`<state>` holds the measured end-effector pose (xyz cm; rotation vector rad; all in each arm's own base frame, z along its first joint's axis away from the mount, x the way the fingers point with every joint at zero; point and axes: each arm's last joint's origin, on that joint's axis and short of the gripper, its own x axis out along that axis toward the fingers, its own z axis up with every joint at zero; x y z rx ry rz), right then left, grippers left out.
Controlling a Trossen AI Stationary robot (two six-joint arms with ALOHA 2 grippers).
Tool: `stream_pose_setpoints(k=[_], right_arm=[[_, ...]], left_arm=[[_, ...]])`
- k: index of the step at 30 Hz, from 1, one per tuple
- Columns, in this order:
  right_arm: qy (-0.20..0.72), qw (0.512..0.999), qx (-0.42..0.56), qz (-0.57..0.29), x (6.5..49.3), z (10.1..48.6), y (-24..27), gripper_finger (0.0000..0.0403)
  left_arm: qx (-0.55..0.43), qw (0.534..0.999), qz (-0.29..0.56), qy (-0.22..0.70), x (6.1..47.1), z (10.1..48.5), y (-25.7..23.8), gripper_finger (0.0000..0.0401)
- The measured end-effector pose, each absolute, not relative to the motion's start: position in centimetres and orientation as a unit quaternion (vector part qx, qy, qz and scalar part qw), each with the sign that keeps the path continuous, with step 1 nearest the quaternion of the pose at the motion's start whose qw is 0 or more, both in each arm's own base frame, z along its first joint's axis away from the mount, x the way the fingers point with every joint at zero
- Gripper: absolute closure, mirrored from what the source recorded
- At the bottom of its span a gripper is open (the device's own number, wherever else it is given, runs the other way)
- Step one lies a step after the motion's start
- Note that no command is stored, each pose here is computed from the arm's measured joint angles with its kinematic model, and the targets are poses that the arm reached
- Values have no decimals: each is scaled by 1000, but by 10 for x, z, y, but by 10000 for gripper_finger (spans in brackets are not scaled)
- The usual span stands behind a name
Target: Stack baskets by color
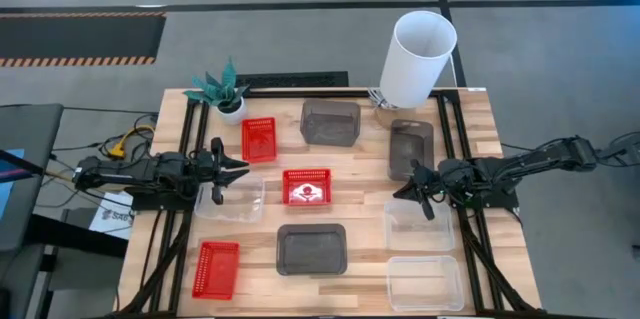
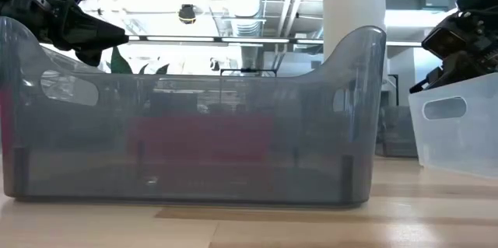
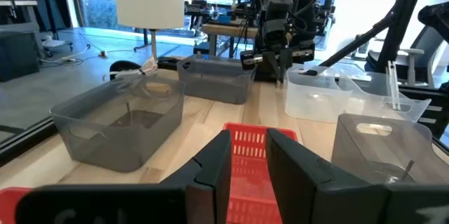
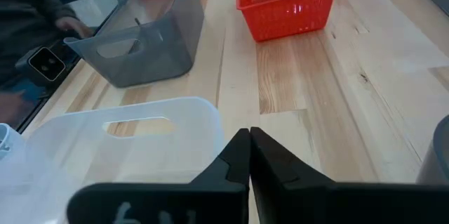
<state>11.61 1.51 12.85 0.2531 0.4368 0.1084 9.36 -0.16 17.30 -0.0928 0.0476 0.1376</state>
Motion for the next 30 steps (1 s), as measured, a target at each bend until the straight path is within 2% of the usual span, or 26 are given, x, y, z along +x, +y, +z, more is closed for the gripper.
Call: stream_pose_setpoints(k=[25,30], right_arm=[[216,967,122,54,116,129,15,377],[206,972,99,60,117,130,15,377]], left_arm=[[-50,996,69,19,94,174,-2,323],[-152,986,70,8,94,174,-2,323]])
